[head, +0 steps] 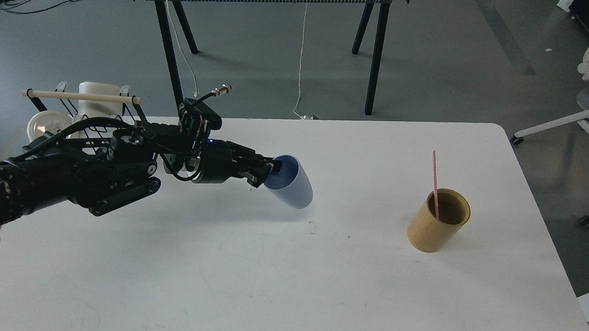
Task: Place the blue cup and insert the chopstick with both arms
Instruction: 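Lift the blue cup and carry it toward the table center, then set the blue cup upright on the table and open the left gripper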
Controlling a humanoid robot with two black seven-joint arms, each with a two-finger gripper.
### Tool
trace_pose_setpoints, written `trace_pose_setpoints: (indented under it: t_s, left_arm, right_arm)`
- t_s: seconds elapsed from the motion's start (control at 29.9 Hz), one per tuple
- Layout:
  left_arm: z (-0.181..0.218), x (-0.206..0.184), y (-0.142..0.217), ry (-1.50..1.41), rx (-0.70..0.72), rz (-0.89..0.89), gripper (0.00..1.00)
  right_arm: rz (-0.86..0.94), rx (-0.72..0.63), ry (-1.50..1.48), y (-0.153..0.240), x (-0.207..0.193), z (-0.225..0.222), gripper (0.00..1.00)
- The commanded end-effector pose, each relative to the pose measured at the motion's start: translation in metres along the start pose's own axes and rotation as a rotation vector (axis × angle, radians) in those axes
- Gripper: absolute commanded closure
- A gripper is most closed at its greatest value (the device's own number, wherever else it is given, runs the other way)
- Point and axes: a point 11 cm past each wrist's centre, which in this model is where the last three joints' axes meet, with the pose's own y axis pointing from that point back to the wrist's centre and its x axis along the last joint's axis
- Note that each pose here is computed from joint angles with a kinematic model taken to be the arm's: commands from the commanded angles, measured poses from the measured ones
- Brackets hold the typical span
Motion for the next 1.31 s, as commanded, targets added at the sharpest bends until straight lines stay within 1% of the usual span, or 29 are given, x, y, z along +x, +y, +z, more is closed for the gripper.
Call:
trace_pose_setpoints:
  t_s: [0.0,0.1,0.33,0.57,0.87,1.0,1.27]
  left_arm:
    - [-0.004,-0.005,-0.012,-0.105,0.030,-0.049,0.99]
    - [-0.011,-0.003,-0.015,-0.165,0.063,-0.060,0.99]
    - [-0.009,-0.003,-0.017,-0.176,0.059,-0.064,0.99]
    - [-0.021,-0.008,-0.004,-0.192,0.083,-0.083,0.98]
    - [-0.017,-0.014,0.013,-0.172,0.048,-0.086,0.96]
    - [-0.006,-0.016,0.013,-0.165,0.011,-0.085,0.95]
    - [-0.002,-0.020,0.008,-0.166,-0.001,-0.096,0.94]
  right_arm:
    - [0.019,-0.018,0.008,0.007,0.007,0.005,0.02]
    - [0.021,-0.022,0.008,0.008,0.008,0.007,0.02]
    - [0.019,-0.029,0.002,0.009,0.006,0.012,0.02]
    - [0.024,-0.039,0.002,0.012,0.008,0.016,0.02]
    - [0.023,-0.042,0.000,0.012,0.007,0.018,0.02]
    - [0.022,-0.045,0.000,0.012,0.007,0.019,0.02]
    - [0.024,-0.044,0.000,0.013,0.007,0.018,0.02]
